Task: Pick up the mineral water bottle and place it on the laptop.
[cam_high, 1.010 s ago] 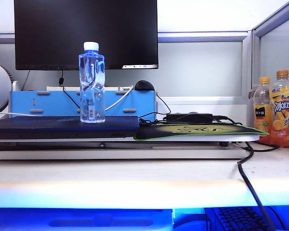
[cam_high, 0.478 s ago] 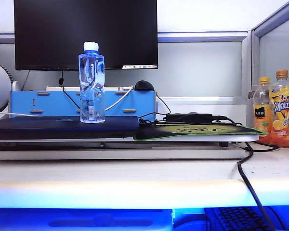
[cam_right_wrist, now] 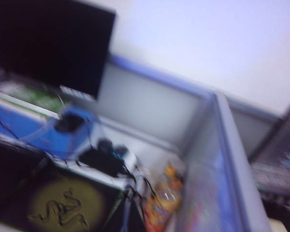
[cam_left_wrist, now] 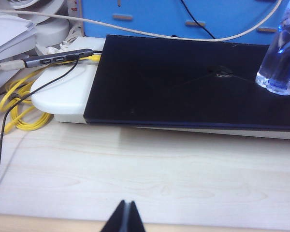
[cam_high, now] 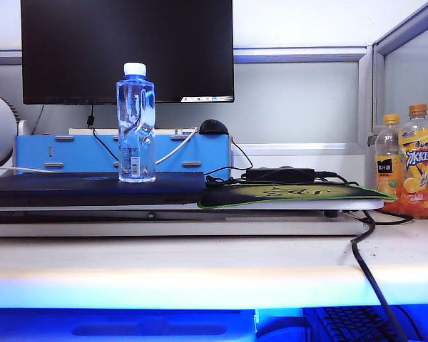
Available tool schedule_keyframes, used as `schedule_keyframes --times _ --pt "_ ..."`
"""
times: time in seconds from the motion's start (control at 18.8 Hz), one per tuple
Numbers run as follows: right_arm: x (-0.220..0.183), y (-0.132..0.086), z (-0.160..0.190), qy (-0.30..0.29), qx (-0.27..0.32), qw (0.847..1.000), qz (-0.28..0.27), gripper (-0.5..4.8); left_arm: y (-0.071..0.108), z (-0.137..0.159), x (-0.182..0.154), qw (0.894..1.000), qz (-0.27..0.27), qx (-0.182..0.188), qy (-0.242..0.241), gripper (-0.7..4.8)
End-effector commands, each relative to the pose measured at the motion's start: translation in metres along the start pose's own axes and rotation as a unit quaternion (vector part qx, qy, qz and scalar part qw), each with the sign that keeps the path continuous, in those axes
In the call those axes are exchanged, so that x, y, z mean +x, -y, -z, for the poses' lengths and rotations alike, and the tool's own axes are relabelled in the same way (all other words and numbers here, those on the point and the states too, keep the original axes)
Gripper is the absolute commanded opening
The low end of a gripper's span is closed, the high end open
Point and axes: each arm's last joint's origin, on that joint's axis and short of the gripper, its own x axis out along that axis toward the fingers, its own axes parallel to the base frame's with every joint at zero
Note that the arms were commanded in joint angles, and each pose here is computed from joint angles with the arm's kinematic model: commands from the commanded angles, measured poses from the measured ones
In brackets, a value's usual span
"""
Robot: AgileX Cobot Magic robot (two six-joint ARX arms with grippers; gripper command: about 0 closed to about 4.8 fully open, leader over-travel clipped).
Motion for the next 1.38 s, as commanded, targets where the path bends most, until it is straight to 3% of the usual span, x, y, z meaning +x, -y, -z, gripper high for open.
schedule_keyframes --times 0.05,0.32,0.43,0.58,0.85,0.96,1.12,1.38 --pt "-0.004 -0.005 0.023 0.028 0.014 0.999 0.014 -0.01 0.000 0.000 0.000 1.000 0.002 0.001 0.000 -0.02" --pt "0.027 -0.040 0.093 0.075 0.036 0.995 0.059 0.00 0.000 0.000 0.000 1.000 0.002 0.001 0.000 -0.02" --pt "0.047 -0.058 0.130 0.071 0.028 0.995 0.068 0.00 0.000 0.000 0.000 1.000 0.002 0.001 0.000 -0.02" --pt "0.074 -0.080 0.191 0.064 0.014 0.997 0.038 -0.01 0.000 0.000 0.000 1.000 0.002 0.001 0.000 -0.02" --pt "0.090 -0.096 0.267 0.021 0.036 0.998 0.046 -0.01 0.000 0.000 0.000 1.000 0.002 0.001 0.000 -0.02" --pt "0.090 -0.101 0.288 0.006 0.050 0.997 0.052 -0.01 0.000 0.000 0.000 1.000 0.002 0.001 0.000 -0.02" --pt "0.088 -0.103 0.300 0.037 0.056 0.995 0.068 -0.01 0.000 0.000 0.000 1.000 0.002 0.001 0.000 -0.02" --pt "0.096 -0.109 0.326 -0.010 0.097 0.993 0.065 -0.01 0.000 0.000 0.000 1.000 0.002 0.001 0.000 -0.02"
